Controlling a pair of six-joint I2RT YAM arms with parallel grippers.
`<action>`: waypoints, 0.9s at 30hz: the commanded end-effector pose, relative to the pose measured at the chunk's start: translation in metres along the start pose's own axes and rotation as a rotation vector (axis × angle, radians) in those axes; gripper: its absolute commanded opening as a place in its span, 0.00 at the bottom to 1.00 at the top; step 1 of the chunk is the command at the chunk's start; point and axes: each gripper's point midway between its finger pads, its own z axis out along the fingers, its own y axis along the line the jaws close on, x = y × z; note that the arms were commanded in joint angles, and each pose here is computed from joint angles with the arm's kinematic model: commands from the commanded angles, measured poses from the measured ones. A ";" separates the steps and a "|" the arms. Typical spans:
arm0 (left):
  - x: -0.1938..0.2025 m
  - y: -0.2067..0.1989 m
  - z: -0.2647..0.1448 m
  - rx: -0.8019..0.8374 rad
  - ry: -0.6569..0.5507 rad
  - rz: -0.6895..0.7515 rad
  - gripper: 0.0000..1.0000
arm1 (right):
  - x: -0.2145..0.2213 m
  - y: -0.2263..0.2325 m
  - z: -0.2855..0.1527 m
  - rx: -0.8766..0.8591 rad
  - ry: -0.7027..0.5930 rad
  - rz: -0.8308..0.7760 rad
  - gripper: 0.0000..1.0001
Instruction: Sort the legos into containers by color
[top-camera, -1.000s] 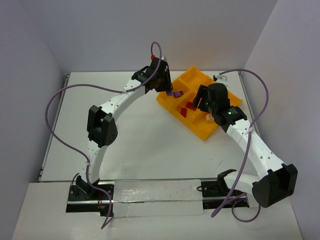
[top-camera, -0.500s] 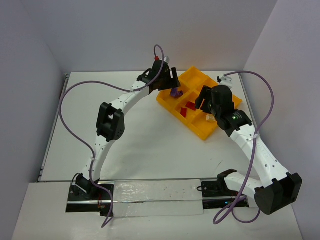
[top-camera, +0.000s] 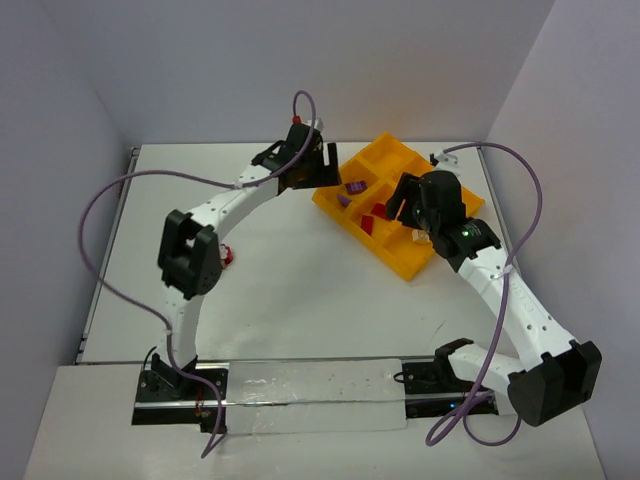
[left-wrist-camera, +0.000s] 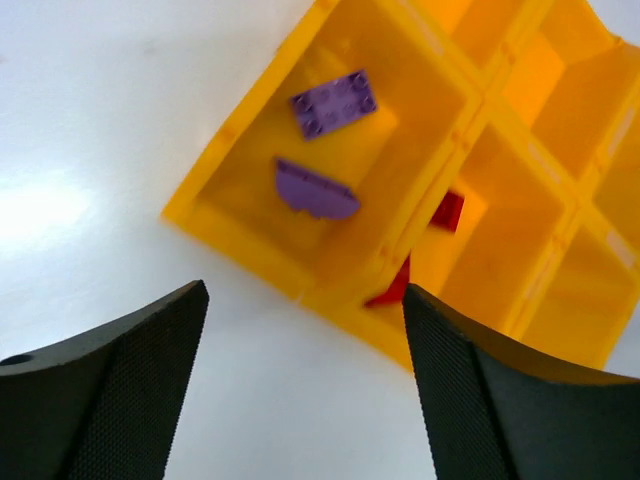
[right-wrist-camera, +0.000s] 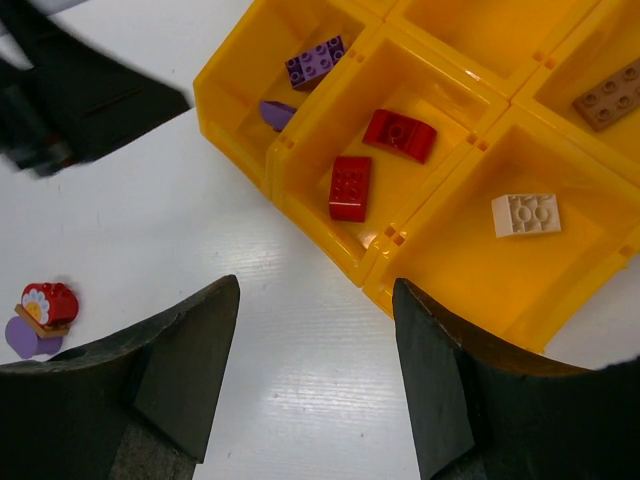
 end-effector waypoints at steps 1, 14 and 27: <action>-0.016 0.041 -0.090 -0.140 -0.093 0.028 0.83 | 0.009 0.008 0.013 -0.031 0.027 0.007 0.70; 0.092 0.218 -0.194 -0.580 -0.032 -0.318 0.84 | 0.023 0.026 0.033 -0.087 0.097 -0.017 0.70; 0.137 0.282 -0.212 -0.712 -0.025 -0.630 0.93 | 0.032 0.042 0.043 -0.135 0.149 -0.030 0.70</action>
